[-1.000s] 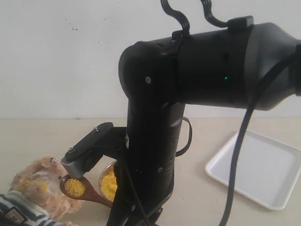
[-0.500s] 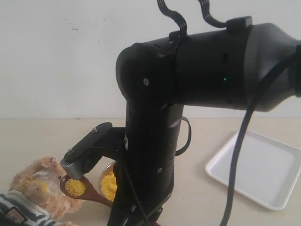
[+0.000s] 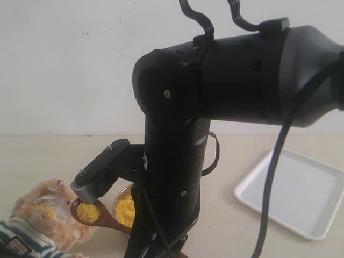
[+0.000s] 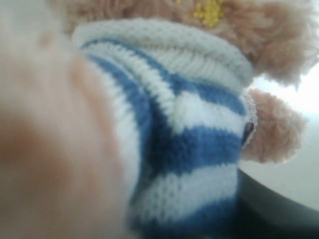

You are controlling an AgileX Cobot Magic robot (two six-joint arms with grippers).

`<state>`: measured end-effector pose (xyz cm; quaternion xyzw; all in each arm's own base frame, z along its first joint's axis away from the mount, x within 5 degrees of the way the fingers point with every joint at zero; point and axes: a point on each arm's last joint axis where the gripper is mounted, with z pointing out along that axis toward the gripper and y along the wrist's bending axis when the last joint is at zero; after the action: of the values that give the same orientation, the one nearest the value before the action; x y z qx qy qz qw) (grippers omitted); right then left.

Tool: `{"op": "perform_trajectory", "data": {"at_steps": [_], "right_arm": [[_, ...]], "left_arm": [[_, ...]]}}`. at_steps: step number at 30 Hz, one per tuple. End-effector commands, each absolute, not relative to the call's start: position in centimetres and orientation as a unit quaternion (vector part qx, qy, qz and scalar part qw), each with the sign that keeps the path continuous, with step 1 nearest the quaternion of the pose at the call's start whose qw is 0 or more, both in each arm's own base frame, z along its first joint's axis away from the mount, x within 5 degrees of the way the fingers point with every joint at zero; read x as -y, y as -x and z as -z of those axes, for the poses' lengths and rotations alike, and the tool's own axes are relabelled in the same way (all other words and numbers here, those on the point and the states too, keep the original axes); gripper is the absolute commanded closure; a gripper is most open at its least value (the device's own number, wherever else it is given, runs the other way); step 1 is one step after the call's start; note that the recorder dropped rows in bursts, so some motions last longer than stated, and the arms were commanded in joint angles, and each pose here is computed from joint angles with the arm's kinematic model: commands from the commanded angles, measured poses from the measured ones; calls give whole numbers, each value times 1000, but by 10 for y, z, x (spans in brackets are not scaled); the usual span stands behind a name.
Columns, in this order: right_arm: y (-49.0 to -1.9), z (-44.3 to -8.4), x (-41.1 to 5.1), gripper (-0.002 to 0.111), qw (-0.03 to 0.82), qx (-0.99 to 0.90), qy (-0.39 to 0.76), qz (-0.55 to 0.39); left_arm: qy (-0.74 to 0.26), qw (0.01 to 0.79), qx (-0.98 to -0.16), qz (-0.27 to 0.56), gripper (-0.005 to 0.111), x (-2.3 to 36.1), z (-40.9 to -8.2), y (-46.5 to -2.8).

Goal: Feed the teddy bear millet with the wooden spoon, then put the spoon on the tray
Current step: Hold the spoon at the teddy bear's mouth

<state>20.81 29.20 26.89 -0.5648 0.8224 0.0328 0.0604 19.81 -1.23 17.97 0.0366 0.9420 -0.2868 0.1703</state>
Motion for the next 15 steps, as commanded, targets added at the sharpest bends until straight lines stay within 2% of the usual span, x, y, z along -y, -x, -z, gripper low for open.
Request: {"op": "perform_trajectory", "data": {"at_steps": [1, 15], "right_arm": [[-207, -274, -290, 109, 67, -820, 567, -30], [-208, -274, -289, 109, 71, -824, 562, -20]], "left_arm": [[-34, 175, -939, 292, 101, 13, -182, -198], [-34, 175, -939, 292, 101, 13, -182, -198]]}}
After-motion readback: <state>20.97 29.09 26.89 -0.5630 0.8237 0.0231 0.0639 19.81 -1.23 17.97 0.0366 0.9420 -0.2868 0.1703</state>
